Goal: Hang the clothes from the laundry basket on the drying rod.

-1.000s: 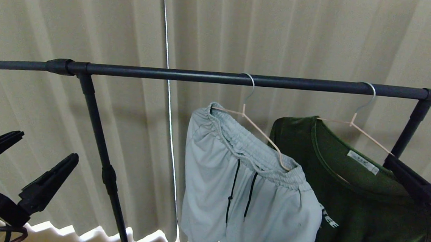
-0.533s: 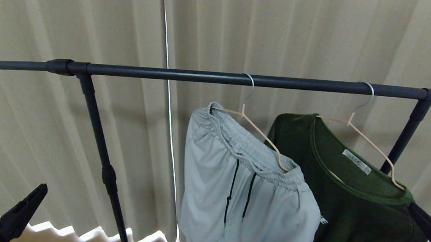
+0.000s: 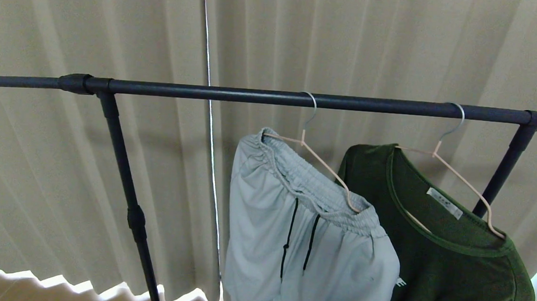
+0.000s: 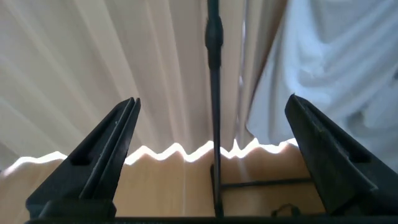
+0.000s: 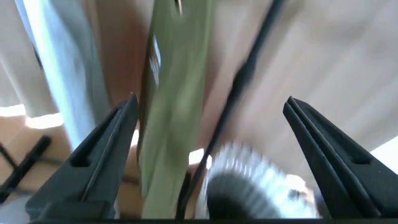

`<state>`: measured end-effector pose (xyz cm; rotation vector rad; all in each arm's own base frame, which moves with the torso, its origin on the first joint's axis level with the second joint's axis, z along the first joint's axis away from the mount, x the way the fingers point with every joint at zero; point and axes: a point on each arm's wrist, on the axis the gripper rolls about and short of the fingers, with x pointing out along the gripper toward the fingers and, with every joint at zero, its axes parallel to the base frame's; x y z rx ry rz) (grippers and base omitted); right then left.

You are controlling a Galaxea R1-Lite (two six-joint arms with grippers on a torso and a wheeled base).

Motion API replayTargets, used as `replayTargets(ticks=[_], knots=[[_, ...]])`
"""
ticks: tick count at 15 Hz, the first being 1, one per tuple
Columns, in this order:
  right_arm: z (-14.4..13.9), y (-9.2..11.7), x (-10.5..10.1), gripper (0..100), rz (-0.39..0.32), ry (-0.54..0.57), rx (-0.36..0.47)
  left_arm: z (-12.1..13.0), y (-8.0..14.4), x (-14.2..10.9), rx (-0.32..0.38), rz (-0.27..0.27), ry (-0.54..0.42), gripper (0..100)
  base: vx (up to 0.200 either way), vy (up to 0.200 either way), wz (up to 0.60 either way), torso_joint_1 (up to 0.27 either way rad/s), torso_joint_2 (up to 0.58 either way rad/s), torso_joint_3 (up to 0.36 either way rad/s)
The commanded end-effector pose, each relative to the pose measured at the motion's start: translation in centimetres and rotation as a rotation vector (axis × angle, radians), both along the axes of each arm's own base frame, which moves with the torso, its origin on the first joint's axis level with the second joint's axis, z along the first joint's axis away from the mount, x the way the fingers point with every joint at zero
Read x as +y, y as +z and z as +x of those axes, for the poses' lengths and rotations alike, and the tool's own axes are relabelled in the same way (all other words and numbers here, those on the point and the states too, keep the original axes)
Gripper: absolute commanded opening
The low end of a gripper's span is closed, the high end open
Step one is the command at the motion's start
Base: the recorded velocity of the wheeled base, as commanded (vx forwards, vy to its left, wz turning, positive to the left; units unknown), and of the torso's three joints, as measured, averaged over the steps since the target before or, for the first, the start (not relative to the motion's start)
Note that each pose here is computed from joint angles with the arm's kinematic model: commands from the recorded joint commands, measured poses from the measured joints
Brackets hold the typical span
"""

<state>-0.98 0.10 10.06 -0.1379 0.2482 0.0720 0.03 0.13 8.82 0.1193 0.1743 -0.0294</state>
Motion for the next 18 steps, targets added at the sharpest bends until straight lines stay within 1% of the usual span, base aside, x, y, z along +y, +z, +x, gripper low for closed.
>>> replayTargets(ticks=[1, 3, 4, 5, 6, 7, 8, 10, 11, 12, 14, 15, 17, 18], knots=[[-1.91, -1.14, -0.11, 100, 0.020, -0.059, -0.097, -1.55, -0.87, 0.15, -0.101, -0.031, -0.009, 100, 0.000, 0.000, 0.00, 0.000, 0.00, 0.000], [-2.11, -1.19, -0.19, 100, 0.052, -0.100, -0.115, -1.55, -0.87, 0.15, -0.101, -0.040, -0.007, 100, 0.000, 0.000, 0.00, 0.000, 0.00, 0.000], [-2.40, -1.33, -0.22, 100, 0.064, -0.117, -0.145, -1.55, -0.87, 0.19, -0.102, -0.050, 0.015, 100, 0.000, 0.000, 0.00, 0.000, 0.00, 0.000], [-2.48, -1.34, -0.25, 100, 0.067, -0.131, -0.152, -1.53, -0.86, 0.26, -0.103, -0.063, 0.049, 100, 0.000, 0.000, 0.00, 0.000, 0.00, 0.000], [-2.49, -1.34, -0.30, 100, 0.063, -0.153, -0.152, -1.53, -0.86, 0.31, -0.103, -0.070, 0.068, 100, 0.000, 0.000, 0.00, 0.000, 0.00, 0.000], [-2.52, -1.33, -0.43, 100, 0.051, -0.211, -0.153, -1.54, -0.85, 0.39, -0.105, -0.085, 0.106, 100, 0.000, 0.000, 0.00, 0.000, 0.00, 0.000], [-2.53, -1.33, -0.48, 100, 0.044, -0.231, -0.154, -1.54, -0.85, 0.41, -0.106, -0.090, 0.115, 100, 0.000, 0.000, 0.00, 0.000, 0.00, 0.000], [-2.55, -1.33, -0.58, 100, 0.031, -0.277, -0.155, -1.54, -0.84, 0.46, -0.109, -0.083, 0.139, 100, 0.000, 0.000, 0.00, 0.000, 0.00, 0.000], [-2.54, -1.31, -0.59, 100, 0.026, -0.278, -0.156, -1.55, -0.84, 0.46, -0.109, -0.074, 0.150, 100, 0.000, 0.000, 0.00, 0.000, 0.00, 0.000], [-2.55, -1.31, -0.59, 100, 0.025, -0.279, -0.156, -1.56, -0.82, 0.39, -0.109, -0.057, 0.187, 100, 0.000, 0.000, 0.00, 0.000, 0.00, 0.000], [-2.55, -1.31, -0.59, 100, 0.023, -0.279, -0.156, -1.71, -0.85, 0.30, -0.127, -0.054, 0.229, 100, 0.000, 0.000, 0.00, 0.000, 0.00, 0.000], [-2.55, -1.33, -0.59, 100, 0.026, -0.279, -0.155, -2.31, -1.00, 0.24, -0.202, -0.060, 0.201, 100, 0.000, 0.000, 0.00, 0.000, 0.00, 0.000], [-2.52, -1.36, -0.59, 100, 0.035, -0.283, -0.157, -2.32, -1.02, 0.23, -0.204, -0.085, 0.199, 100, 0.000, 0.000, 0.00, 0.000, 0.00, 0.000], [-2.45, -1.43, -0.59, 100, 0.040, -0.283, -0.161, -2.32, -1.02, 0.22, -0.204, -0.083, 0.195, 100, 0.000, 0.000, 0.00, 0.000, 0.00, 0.000]])
